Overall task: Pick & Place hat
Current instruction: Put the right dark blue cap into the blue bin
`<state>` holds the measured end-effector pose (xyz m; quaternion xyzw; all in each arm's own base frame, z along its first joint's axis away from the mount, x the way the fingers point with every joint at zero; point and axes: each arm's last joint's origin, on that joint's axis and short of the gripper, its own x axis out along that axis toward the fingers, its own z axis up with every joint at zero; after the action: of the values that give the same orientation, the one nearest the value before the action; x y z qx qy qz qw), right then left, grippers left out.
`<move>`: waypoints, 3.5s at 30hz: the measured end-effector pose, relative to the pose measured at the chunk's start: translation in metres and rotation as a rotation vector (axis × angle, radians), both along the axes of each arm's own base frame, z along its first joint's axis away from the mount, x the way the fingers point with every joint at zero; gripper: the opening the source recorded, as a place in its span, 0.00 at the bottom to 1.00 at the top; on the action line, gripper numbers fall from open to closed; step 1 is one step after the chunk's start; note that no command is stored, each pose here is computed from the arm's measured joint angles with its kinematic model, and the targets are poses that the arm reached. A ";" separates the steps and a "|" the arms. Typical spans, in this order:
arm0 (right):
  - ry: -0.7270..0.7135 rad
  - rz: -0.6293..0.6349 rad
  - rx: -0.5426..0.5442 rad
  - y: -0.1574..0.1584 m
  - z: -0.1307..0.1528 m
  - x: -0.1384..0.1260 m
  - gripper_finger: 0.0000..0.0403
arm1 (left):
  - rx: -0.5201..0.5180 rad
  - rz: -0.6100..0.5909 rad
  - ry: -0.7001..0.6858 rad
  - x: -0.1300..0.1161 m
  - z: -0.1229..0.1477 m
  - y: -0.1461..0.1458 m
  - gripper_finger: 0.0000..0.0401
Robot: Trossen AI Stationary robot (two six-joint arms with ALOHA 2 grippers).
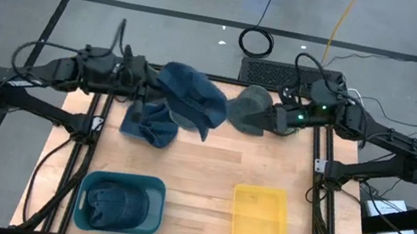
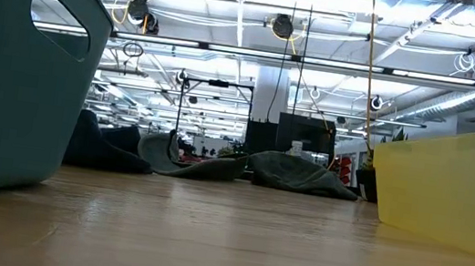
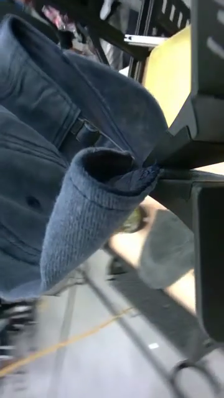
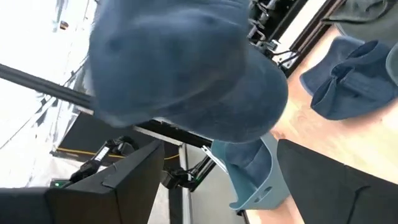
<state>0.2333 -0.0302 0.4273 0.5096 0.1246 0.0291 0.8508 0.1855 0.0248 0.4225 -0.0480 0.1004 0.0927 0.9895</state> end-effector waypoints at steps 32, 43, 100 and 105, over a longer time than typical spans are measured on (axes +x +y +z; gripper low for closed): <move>-0.196 0.206 0.156 -0.005 -0.022 0.087 0.74 | 0.515 -0.271 -0.590 -0.037 0.063 -0.030 0.03; -0.323 0.303 0.145 -0.001 -0.013 0.092 0.74 | 0.555 -0.287 -0.701 -0.042 0.072 -0.032 0.03; -0.556 0.386 0.225 0.036 0.011 0.085 0.03 | 0.484 -0.276 -0.546 0.016 0.049 -0.026 0.05; -0.603 0.387 0.193 0.036 0.014 0.084 0.01 | 0.384 -0.285 -0.551 0.016 0.049 -0.026 0.06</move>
<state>0.3169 0.0055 0.4415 0.5229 -0.0408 0.3499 0.7762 0.2018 -0.0017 0.4719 0.1300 -0.1833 -0.0453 0.9734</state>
